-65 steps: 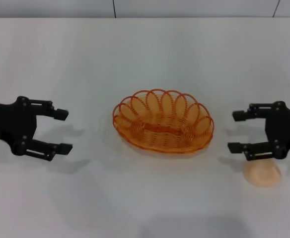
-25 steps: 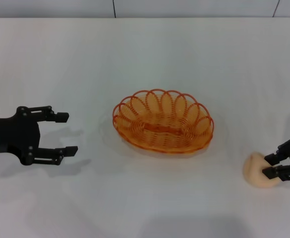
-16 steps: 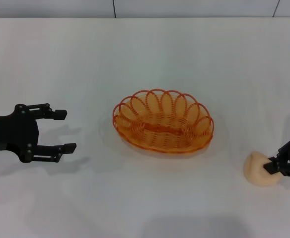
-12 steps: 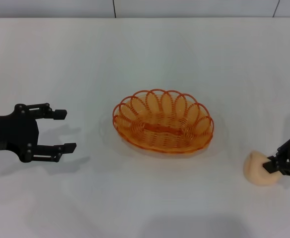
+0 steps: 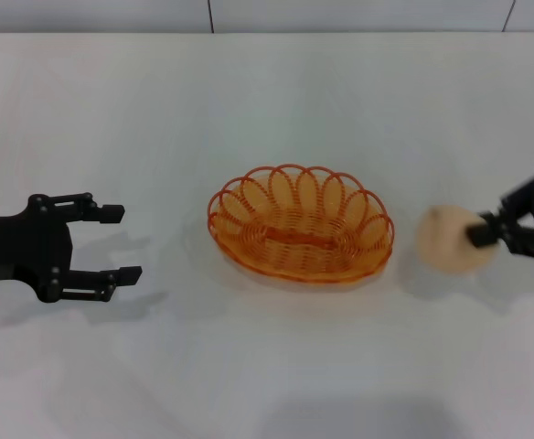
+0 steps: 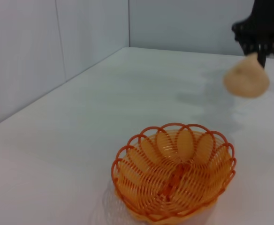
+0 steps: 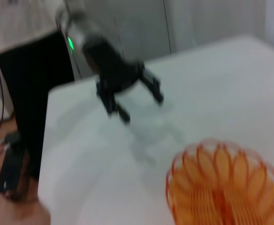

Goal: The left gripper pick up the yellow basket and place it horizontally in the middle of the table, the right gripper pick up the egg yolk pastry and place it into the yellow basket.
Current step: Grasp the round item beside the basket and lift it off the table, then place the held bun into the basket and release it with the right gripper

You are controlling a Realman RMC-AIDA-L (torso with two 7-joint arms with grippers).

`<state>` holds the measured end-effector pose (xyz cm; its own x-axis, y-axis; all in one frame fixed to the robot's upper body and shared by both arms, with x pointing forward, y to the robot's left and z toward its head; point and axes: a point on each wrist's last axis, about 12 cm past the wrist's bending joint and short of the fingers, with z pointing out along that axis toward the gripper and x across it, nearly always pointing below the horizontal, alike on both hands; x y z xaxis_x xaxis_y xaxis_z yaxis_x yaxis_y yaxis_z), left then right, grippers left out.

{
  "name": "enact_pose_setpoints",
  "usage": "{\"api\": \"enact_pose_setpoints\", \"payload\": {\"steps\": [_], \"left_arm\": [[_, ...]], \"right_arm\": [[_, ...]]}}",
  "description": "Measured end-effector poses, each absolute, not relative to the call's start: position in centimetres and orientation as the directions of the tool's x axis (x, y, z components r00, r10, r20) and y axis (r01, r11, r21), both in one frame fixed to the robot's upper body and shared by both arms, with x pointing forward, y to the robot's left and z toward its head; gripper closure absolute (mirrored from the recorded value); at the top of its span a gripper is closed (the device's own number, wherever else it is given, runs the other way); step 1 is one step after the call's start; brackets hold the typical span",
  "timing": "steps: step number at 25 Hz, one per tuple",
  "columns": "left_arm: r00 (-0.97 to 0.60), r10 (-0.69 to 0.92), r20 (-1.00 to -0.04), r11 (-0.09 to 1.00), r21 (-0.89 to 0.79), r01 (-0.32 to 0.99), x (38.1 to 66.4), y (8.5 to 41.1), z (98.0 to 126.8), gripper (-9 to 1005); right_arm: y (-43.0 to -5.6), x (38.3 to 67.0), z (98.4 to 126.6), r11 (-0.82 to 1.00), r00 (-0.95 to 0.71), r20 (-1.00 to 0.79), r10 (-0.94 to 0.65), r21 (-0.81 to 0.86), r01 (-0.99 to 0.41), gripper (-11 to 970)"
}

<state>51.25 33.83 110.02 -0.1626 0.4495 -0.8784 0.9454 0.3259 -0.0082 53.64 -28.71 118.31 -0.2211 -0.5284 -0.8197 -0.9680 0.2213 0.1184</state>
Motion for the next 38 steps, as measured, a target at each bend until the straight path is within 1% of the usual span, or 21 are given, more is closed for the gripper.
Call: {"api": "enact_pose_setpoints", "payload": {"steps": [2,5,9,16,17,18,27,32,38], "left_arm": [[-0.162,0.447,-0.880,0.324,-0.010,0.946,51.3,33.6,110.0,176],[-0.156,0.446,-0.881,0.318,-0.007,0.948,51.5,33.3,110.0,175],[-0.153,0.447,-0.882,0.313,-0.007,0.950,51.6,33.1,110.0,175],[-0.153,0.444,-0.883,0.312,-0.007,0.950,51.6,32.9,110.0,175],[-0.152,0.444,-0.883,0.314,-0.006,0.950,51.7,32.9,110.0,175],[-0.152,0.444,-0.883,0.315,-0.005,0.949,51.7,32.9,109.9,175],[-0.144,0.449,-0.882,0.319,0.007,0.948,51.9,32.7,109.9,175],[-0.142,0.453,-0.880,0.320,0.011,0.947,52.1,32.6,109.9,175],[-0.143,0.455,-0.879,0.322,0.013,0.947,52.2,32.7,110.0,175]], "right_arm": [[-28.0,53.9,118.6,0.209,-0.193,-0.848,-0.493,0.100,-0.973,930],[-26.5,54.5,118.3,0.201,-0.170,-0.871,-0.462,0.084,-0.976,930],[-23.6,55.5,116.7,0.212,-0.152,-0.885,-0.439,0.063,-0.975,931],[-20.4,56.3,114.9,0.242,-0.098,-0.923,-0.373,0.006,-0.970,931],[-20.4,56.3,114.9,0.242,-0.098,-0.923,-0.373,0.006,-0.970,931],[-19.6,56.5,114.4,0.249,-0.084,-0.924,-0.372,-0.012,-0.968,931],[-18.2,56.9,113.0,0.279,-0.056,-0.931,-0.362,-0.051,-0.959,932],[-18.1,57.1,112.7,0.308,-0.061,-0.933,-0.355,-0.055,-0.950,910],[-18.3,57.0,112.5,0.306,-0.065,-0.930,-0.361,-0.052,-0.951,710]]}}
